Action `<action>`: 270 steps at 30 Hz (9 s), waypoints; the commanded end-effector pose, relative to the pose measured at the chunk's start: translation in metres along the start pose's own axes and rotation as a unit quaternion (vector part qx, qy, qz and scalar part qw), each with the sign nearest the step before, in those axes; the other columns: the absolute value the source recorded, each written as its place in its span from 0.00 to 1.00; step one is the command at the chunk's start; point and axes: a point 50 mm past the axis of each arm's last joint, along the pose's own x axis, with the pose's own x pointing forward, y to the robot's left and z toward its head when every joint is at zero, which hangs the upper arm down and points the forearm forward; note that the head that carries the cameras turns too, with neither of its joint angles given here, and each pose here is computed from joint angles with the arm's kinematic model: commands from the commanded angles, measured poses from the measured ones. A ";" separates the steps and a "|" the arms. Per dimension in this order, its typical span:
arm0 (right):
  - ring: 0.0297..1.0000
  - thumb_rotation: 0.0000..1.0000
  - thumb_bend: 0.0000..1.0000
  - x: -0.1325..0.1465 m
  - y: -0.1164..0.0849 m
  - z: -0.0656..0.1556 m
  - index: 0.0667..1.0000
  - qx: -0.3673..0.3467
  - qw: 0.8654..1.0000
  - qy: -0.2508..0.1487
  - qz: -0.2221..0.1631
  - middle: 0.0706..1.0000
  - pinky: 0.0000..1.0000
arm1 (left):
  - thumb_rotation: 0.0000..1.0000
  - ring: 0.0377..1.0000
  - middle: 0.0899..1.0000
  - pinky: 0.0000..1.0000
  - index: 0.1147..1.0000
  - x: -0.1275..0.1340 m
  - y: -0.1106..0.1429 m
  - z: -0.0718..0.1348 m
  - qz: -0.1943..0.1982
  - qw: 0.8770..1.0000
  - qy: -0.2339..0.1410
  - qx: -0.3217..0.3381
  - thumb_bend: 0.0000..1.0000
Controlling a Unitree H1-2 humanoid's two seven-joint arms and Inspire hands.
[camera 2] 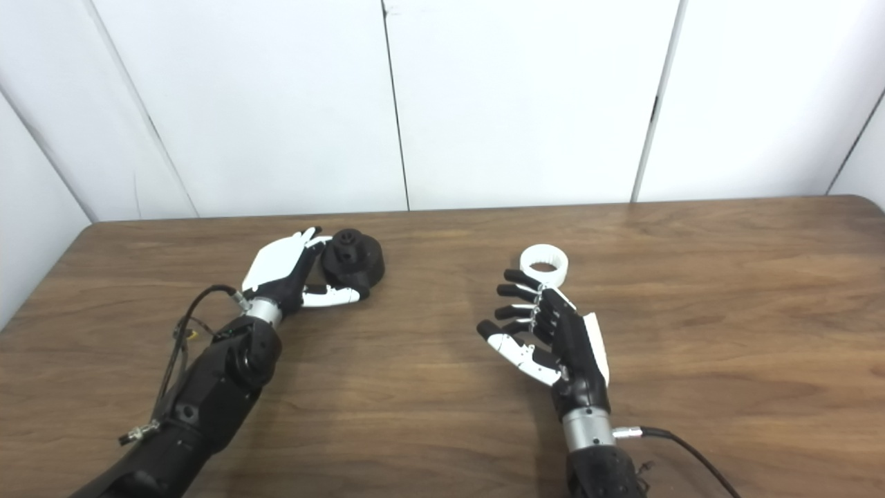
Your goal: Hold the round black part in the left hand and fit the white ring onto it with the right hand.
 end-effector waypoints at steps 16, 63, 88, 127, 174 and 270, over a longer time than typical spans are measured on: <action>0.57 0.23 0.70 -0.007 -0.002 -0.002 0.72 -0.004 1.000 0.000 -0.007 0.67 0.48 | 0.35 0.97 0.96 0.92 0.60 0.016 0.028 0.016 0.083 0.993 -0.051 -0.065 0.78; 0.58 0.20 0.68 -0.003 -0.006 0.001 0.71 -0.009 1.000 -0.011 -0.007 0.67 0.48 | 0.36 1.00 0.95 0.99 0.55 -0.078 -0.014 0.044 -0.013 0.990 -0.090 -0.105 0.83; 0.58 0.25 0.70 -0.001 -0.007 0.000 0.71 -0.018 1.000 -0.008 0.002 0.67 0.49 | 0.40 0.97 0.94 0.95 0.54 -0.134 -0.042 0.056 -0.022 0.984 -0.112 -0.137 0.83; 0.90 0.39 0.75 0.065 -0.072 0.068 0.78 -0.349 0.929 -0.114 -0.045 0.92 0.73 | 0.34 0.96 0.94 0.93 0.53 -0.134 -0.034 0.040 -0.020 0.984 -0.112 -0.136 0.82; 0.98 0.60 0.94 0.178 -0.064 0.045 0.83 -0.509 0.847 -0.006 0.155 0.98 0.91 | 0.33 0.95 0.93 0.94 0.53 -0.135 -0.035 0.040 -0.014 0.984 -0.111 -0.138 0.83; 0.83 0.14 0.52 0.144 -0.071 0.051 0.45 -0.384 0.914 -0.130 0.009 0.78 0.75 | 0.36 0.95 0.94 0.92 0.53 -0.137 -0.032 0.038 -0.019 0.985 -0.108 -0.133 0.84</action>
